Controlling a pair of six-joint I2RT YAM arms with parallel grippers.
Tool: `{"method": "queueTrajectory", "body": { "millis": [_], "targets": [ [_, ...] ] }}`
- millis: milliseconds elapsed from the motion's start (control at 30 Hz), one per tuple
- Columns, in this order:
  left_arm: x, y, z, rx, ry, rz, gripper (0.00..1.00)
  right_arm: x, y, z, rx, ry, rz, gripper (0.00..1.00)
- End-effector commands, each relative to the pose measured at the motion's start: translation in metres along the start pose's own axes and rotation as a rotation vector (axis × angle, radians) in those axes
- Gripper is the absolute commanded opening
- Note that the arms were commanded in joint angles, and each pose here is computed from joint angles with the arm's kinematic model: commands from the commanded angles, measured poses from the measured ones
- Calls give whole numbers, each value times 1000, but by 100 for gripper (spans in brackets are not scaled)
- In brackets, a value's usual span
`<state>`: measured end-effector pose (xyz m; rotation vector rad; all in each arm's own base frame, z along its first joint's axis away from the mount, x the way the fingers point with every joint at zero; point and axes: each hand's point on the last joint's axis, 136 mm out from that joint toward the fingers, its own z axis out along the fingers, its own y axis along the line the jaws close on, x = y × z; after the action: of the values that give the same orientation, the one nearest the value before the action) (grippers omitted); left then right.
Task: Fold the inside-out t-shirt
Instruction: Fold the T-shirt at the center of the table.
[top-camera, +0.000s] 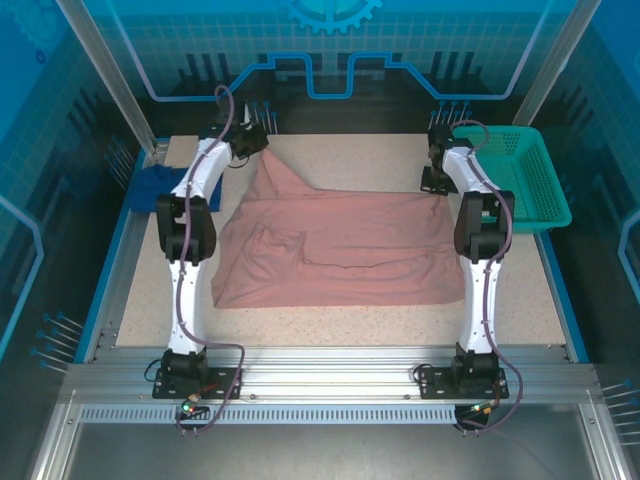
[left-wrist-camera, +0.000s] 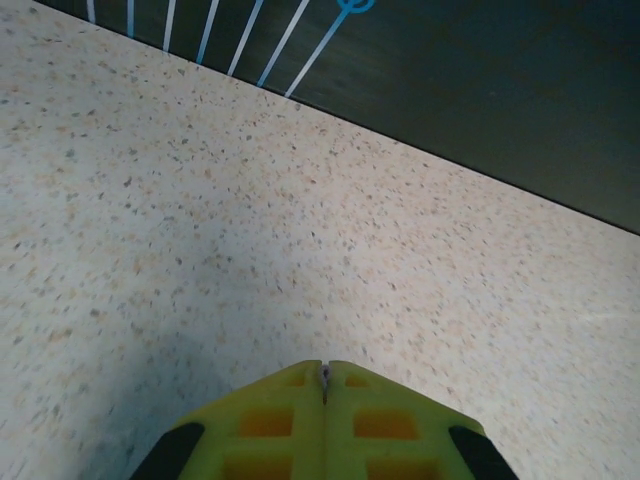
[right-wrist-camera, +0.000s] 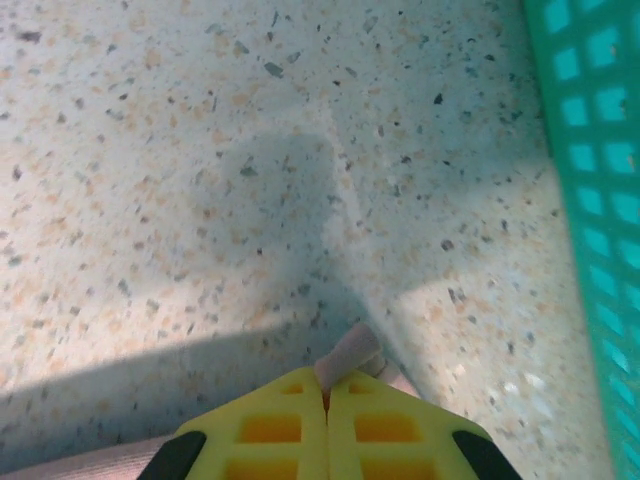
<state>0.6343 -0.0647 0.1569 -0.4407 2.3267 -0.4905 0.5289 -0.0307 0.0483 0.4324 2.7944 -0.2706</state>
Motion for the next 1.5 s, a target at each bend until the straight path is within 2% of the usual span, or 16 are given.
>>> {"method": "queueTrajectory", "body": {
  "millis": [0, 267, 467, 633, 1200, 1467],
  "targets": [
    [-20, -13, -53, 20, -66, 16, 0, -11, -8, -41, 18, -85, -35, 7],
    [15, -16, -123, 61, -66, -41, 0, 18, -27, -68, 36, -99, -61, 9],
    [56, 0, -163, 43, -41, -93, 0, 53, -39, -76, 39, -79, -73, 10],
    [90, 22, -182, 1, 6, -133, 0, 78, -45, -73, 53, -59, -75, 10],
    [178, 69, -182, -78, 173, -219, 0, 121, -35, -52, 73, 2, -154, 12],
    [229, 92, -182, -121, 271, -249, 0, 151, -44, -47, 121, 56, -176, 14]
  ]
}}
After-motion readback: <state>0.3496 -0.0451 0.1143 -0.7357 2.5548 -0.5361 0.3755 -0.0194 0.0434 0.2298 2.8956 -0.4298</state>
